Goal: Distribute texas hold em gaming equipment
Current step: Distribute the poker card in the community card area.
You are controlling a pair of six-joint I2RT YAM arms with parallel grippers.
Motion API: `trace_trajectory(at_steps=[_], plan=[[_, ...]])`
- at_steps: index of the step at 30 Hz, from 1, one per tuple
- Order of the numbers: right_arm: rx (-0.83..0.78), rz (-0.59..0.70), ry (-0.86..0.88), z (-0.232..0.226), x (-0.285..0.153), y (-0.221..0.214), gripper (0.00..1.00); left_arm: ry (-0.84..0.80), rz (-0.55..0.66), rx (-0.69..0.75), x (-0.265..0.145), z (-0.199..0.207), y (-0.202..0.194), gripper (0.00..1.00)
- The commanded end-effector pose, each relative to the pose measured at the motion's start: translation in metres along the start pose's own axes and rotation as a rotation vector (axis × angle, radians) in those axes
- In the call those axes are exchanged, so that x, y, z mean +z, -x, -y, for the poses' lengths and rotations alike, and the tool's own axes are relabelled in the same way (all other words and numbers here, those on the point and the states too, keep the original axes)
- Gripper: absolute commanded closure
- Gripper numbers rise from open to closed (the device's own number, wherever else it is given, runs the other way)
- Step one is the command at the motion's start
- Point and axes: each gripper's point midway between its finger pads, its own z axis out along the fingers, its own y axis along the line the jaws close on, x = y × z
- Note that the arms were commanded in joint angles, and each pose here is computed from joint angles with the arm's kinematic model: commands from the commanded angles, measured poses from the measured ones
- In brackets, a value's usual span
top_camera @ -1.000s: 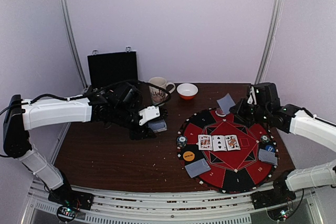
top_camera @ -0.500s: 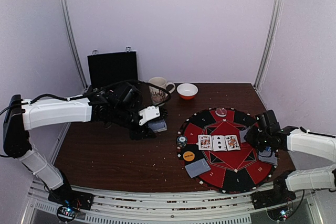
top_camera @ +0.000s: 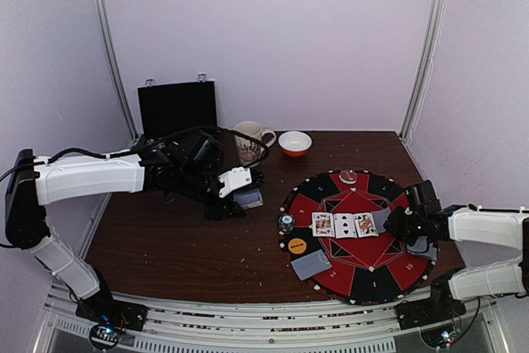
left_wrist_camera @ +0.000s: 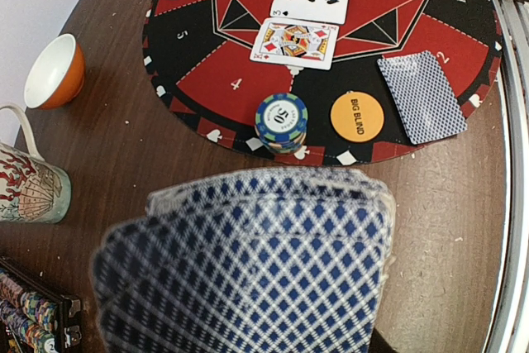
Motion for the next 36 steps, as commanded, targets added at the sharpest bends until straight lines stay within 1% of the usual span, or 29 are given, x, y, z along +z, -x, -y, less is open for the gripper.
trace_trajectory(at_steps=[1, 15, 19, 28, 29, 31, 35, 36], plan=[[-0.025, -0.017, -0.009, 0.005, 0.001, -0.001, 1.00, 0.030, 0.066, 0.011, -0.006, -0.009, 0.020, 0.56], [-0.018, -0.051, -0.022, 0.010, -0.001, -0.006, 1.00, 0.030, 0.067, 0.011, -0.006, -0.009, 0.021, 0.56], [-0.019, -0.055, -0.029, 0.009, -0.002, -0.005, 0.94, 0.029, 0.065, 0.011, -0.006, -0.009, 0.020, 0.56], [0.025, -0.045, -0.026, 0.006, -0.007, -0.001, 0.85, 0.028, 0.067, 0.012, -0.006, -0.008, 0.021, 0.56], [0.028, -0.040, -0.030, 0.006, -0.008, 0.001, 0.83, 0.029, 0.067, 0.013, -0.006, -0.009, 0.021, 0.56], [0.037, -0.020, -0.037, 0.006, -0.014, 0.006, 0.74, 0.027, 0.067, 0.013, -0.006, -0.008, 0.021, 0.56], [0.055, 0.048, -0.037, 0.001, -0.030, 0.022, 0.54, 0.026, 0.070, 0.013, -0.007, -0.008, 0.022, 0.56], [0.052, 0.069, -0.029, -0.002, -0.035, 0.027, 0.51, 0.027, 0.070, 0.013, -0.007, -0.008, 0.022, 0.56]])
